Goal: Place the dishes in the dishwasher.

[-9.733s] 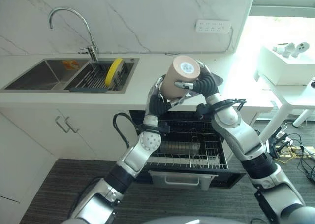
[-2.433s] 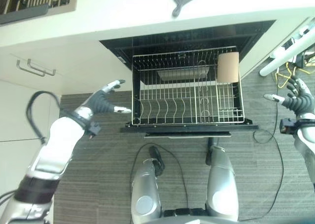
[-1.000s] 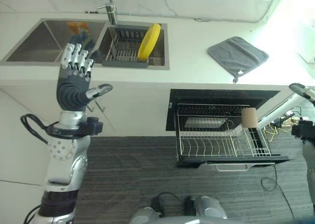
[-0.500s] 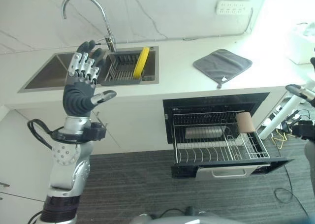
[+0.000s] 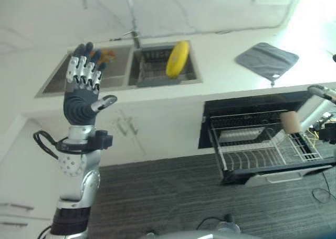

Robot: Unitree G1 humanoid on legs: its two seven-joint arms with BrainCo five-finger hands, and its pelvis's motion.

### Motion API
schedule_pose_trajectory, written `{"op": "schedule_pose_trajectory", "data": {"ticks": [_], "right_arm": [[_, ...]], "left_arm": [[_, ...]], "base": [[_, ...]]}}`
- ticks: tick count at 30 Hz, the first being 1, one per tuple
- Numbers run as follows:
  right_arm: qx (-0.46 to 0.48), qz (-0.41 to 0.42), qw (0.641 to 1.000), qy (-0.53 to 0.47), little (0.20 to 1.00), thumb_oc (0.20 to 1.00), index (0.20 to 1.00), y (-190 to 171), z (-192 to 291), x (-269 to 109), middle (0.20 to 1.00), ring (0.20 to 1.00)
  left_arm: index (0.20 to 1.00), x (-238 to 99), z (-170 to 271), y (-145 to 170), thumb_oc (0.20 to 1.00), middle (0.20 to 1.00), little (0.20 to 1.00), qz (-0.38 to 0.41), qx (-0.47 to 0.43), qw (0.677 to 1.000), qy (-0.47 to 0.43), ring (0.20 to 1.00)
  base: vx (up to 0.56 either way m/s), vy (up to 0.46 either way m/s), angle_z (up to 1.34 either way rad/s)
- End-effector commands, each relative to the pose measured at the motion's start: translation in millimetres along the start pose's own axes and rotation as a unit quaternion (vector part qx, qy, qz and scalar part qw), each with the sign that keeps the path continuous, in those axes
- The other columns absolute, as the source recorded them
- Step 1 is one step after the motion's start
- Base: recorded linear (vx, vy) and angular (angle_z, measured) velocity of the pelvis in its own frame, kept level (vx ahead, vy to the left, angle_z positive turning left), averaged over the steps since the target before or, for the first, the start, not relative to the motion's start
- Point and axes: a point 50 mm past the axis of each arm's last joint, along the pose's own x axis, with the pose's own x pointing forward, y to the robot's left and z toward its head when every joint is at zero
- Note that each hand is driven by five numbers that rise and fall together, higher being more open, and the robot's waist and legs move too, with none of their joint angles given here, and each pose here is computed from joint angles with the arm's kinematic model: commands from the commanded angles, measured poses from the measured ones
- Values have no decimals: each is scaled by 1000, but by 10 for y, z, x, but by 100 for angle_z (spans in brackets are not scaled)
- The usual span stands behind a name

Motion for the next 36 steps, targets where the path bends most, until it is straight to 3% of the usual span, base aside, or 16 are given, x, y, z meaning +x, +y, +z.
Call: {"op": "schedule_pose_trajectory", "data": {"ticks": [1, 10, 21, 28, 36], "right_arm": [[-3, -40, 997, -72, 1000, 1000, 1000, -100, 189, 85, 1000, 1000], [-3, -26, 998, -49, 1000, 1000, 1000, -47, 101, 66, 1000, 1000], [-7, -12, 999, -48, 1000, 1000, 1000, 35, 87, 124, 1000, 1000], [-21, 4, 999, -46, 1000, 1000, 1000, -118, 142, 118, 1000, 1000], [-16, 33, 998, -52, 1000, 1000, 1000, -10, 130, 178, 1000, 1000]], "left_arm": [[1000, 130, 286, 17, 1000, 1000, 1000, -26, 25, 998, -53, 1000], [1000, 204, 217, -116, 1000, 1000, 1000, -45, 34, 998, -26, 1000], [1000, 175, 157, -110, 1000, 1000, 1000, -30, 22, 999, -14, 1000], [1000, 86, 143, -72, 1000, 1000, 1000, -23, 12, 1000, -11, 1000], [1000, 32, 119, -52, 1000, 1000, 1000, -7, 19, 1000, -11, 1000]], "base": [[182, 478, 49], [139, 226, -6], [95, -161, 1], [60, -256, -11], [163, 188, -28]]}}
